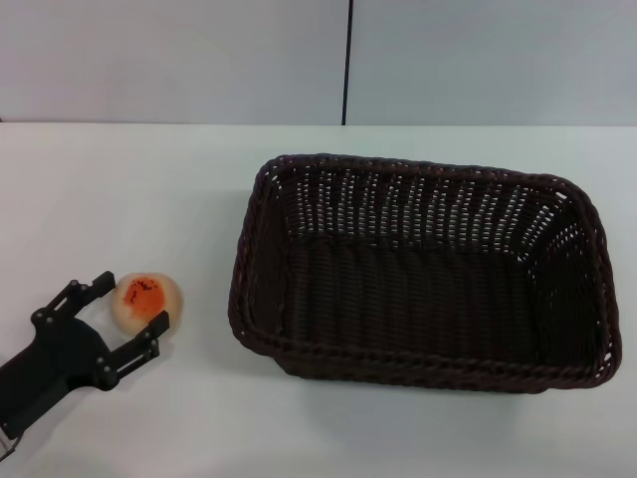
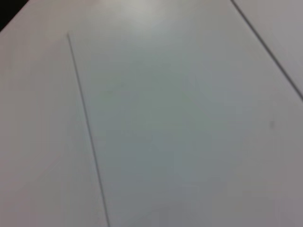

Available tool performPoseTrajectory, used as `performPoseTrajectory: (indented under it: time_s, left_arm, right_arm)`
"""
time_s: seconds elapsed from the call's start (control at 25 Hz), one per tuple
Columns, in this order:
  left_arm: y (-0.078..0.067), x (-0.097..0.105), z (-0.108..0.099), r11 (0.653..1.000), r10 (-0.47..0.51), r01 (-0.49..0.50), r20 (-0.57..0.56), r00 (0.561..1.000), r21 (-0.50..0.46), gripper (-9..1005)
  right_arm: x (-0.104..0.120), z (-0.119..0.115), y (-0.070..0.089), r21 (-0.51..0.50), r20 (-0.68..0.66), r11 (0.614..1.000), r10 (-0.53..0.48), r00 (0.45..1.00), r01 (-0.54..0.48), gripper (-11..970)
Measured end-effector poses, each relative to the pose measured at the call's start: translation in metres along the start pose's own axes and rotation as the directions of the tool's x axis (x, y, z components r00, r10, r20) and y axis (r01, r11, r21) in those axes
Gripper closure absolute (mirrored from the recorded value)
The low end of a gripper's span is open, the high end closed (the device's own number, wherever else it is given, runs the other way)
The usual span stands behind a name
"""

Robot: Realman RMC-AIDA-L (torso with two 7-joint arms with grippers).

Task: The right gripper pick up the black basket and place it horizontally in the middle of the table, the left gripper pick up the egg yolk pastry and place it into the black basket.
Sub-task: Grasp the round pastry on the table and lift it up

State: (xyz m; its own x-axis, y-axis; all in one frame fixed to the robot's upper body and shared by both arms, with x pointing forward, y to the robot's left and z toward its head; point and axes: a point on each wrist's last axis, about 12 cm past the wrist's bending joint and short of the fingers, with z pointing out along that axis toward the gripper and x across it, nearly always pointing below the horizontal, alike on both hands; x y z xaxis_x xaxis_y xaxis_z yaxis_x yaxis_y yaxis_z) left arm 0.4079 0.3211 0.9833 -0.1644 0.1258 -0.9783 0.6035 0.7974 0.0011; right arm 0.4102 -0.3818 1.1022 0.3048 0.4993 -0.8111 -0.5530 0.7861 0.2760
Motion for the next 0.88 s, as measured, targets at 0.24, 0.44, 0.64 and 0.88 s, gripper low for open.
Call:
performPoseTrajectory:
  time_s: [0.24, 0.44, 0.64, 0.88]
  left_arm:
    - [0.001, 0.003, 0.009, 1.0, -0.02, 0.02, -0.034, 0.999, -0.007, 262]
    - [0.001, 0.004, 0.01, 1.0, -0.025, 0.024, -0.04, 0.999, -0.015, 265]
    - [0.002, 0.003, 0.009, 0.999, 0.02, -0.021, -0.036, 0.999, -0.029, 268]
    - [0.001, 0.004, 0.008, 0.995, 0.05, -0.05, -0.004, 0.999, -0.09, 549]
  right_arm:
    - [0.002, -0.012, -0.002, 0.062, 0.003, 0.998, 0.009, 1.0, -0.009, 139]
    - [0.005, -0.019, -0.002, 0.098, 0.006, 0.995, 0.008, 1.0, -0.009, 139]
    - [0.008, -0.02, -0.003, 0.114, 0.01, 0.993, 0.024, 1.0, -0.025, 139]
    - [0.006, -0.023, -0.004, 0.129, 0.026, 0.991, 0.013, 1.0, -0.017, 139]
